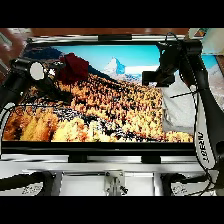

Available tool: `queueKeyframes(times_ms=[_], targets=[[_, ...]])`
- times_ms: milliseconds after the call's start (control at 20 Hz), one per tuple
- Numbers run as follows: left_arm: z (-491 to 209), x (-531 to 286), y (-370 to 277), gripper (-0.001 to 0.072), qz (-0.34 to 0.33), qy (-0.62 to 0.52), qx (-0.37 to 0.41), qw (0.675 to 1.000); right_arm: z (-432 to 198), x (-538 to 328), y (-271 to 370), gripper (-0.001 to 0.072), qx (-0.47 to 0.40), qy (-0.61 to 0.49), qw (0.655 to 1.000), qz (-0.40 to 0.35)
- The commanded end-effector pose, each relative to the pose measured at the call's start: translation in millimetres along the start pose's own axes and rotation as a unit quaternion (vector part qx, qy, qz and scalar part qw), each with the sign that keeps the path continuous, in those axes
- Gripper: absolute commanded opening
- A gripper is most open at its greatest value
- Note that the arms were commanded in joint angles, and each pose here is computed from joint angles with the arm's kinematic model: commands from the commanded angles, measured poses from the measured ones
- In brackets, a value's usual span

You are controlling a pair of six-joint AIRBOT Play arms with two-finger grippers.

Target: Fold the shirts.

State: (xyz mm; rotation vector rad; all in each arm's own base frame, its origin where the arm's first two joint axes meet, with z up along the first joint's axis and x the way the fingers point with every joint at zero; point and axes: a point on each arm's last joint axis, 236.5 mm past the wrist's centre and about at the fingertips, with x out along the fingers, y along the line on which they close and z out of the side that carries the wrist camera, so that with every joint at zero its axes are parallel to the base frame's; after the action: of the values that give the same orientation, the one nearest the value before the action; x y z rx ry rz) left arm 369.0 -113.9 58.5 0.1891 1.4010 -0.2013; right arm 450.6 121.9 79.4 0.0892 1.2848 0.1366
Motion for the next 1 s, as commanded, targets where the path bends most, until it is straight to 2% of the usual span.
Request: queueKeyframes(times_ms=[0, 600, 950], targets=[[0, 0, 0, 0.067, 0.0, 0.0, 0.0, 1.0, 0, 0, 1, 0.0684, -0.001, 0.0, 1.0, 0.0], [0, 0, 0, 0.067, 0.0, 0.0, 0.0, 1.0, 2, 0, 1, 0.0684, 0.0, -0.004, 1.0, 0.001], [6, 2, -2, 0.067, -0.004, -0.01, -0.001, 1.0, 59, -7, 11, 0.0684, 0.0, -0.125, 0.992, 0.022]])
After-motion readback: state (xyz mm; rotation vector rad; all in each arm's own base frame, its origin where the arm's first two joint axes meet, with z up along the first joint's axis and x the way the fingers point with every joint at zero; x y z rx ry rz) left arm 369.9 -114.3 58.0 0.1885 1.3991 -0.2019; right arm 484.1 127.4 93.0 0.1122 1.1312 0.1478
